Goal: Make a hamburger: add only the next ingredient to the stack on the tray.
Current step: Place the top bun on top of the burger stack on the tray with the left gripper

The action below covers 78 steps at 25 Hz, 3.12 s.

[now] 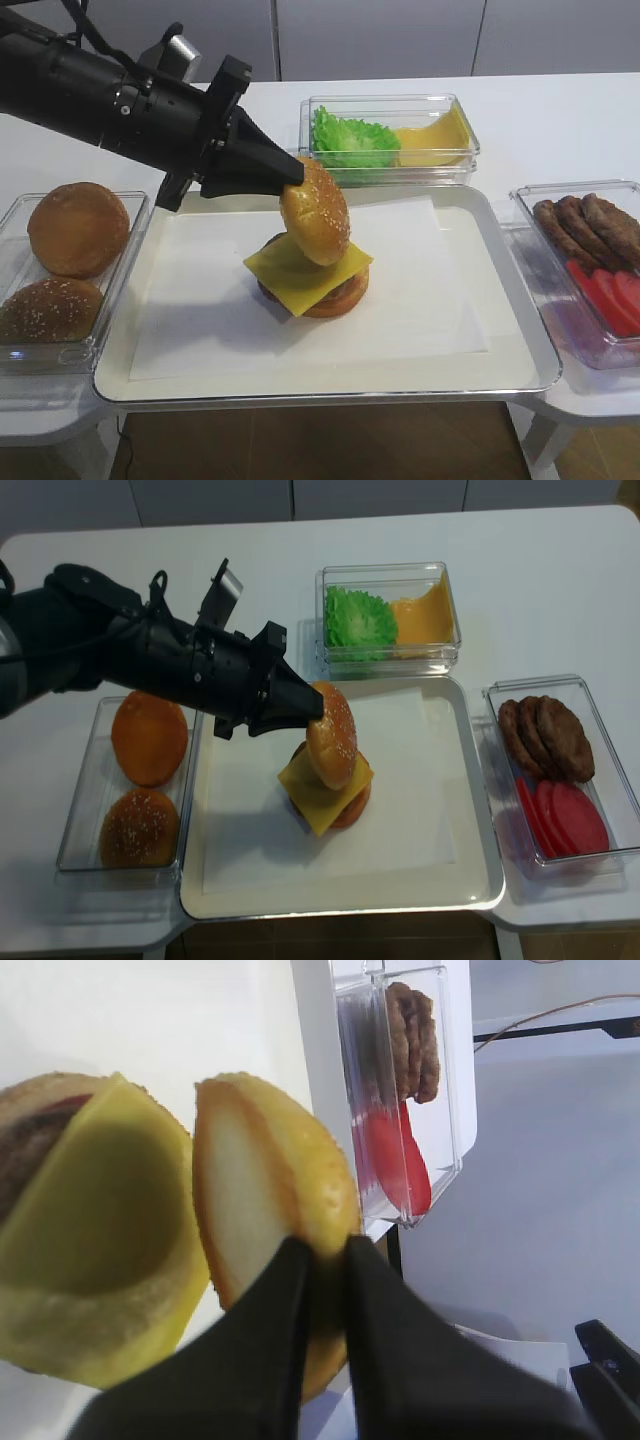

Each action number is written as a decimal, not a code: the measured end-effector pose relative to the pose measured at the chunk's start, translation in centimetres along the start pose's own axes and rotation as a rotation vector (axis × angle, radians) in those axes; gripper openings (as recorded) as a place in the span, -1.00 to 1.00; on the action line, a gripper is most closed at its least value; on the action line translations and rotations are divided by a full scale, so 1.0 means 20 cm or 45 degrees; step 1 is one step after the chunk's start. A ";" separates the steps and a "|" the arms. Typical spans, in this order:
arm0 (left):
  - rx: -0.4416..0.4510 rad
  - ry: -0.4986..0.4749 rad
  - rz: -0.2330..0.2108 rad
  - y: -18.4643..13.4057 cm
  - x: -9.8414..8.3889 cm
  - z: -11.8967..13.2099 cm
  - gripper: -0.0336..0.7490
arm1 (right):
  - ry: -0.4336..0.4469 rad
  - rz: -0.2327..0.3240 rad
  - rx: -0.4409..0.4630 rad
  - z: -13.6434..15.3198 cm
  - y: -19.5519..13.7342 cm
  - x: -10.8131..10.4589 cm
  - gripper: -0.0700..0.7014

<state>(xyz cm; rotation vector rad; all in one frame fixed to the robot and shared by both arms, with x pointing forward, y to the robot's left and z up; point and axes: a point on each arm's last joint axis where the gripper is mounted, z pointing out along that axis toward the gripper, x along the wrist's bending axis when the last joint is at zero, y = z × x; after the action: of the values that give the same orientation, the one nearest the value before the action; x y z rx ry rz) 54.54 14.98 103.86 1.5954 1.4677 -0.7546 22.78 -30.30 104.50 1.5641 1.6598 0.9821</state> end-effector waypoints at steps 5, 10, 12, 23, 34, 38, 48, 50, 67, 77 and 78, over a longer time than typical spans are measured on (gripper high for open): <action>0.004 -0.002 -0.013 0.00 0.00 0.00 -0.75 | 0.000 0.000 0.000 0.00 0.00 0.00 0.48; -0.005 -0.022 -0.042 0.00 -0.01 0.00 -0.75 | 0.000 0.000 0.000 0.00 0.00 0.00 0.47; -0.004 -0.022 -0.055 0.00 -0.01 0.00 -0.75 | 0.000 0.000 0.000 0.00 0.00 0.00 0.47; 0.034 -0.019 -0.095 0.01 0.03 0.05 -0.75 | 0.000 0.000 0.000 0.00 0.00 0.00 0.48; 0.066 0.047 -0.051 0.00 0.06 0.05 -0.75 | 0.000 0.004 0.000 0.00 0.00 0.00 0.48; 0.076 0.069 -0.051 -0.01 0.07 0.05 -0.75 | 0.000 0.004 0.000 0.00 0.00 0.00 0.48; 0.070 0.078 -0.051 0.00 0.08 0.04 -0.75 | 0.000 0.007 0.000 0.00 0.00 0.00 0.47; 0.068 0.079 -0.053 0.00 0.08 0.03 -0.75 | 0.000 0.007 0.000 0.00 0.00 0.00 0.47; 0.074 0.084 -0.051 0.00 0.08 0.03 -0.75 | 0.000 0.007 0.000 0.00 0.00 0.00 0.47; 0.085 0.107 -0.038 -0.01 0.09 0.03 -0.42 | 0.000 0.007 0.000 0.00 0.00 0.00 0.47; 0.091 0.117 -0.035 -0.01 0.10 0.03 -0.37 | 0.000 0.007 0.000 0.00 0.00 0.00 0.47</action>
<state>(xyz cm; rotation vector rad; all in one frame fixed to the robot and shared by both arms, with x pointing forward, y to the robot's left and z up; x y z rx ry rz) 54.75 15.41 101.88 1.6869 1.5464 -0.7660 22.78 -30.30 104.50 1.5692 1.6565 0.9848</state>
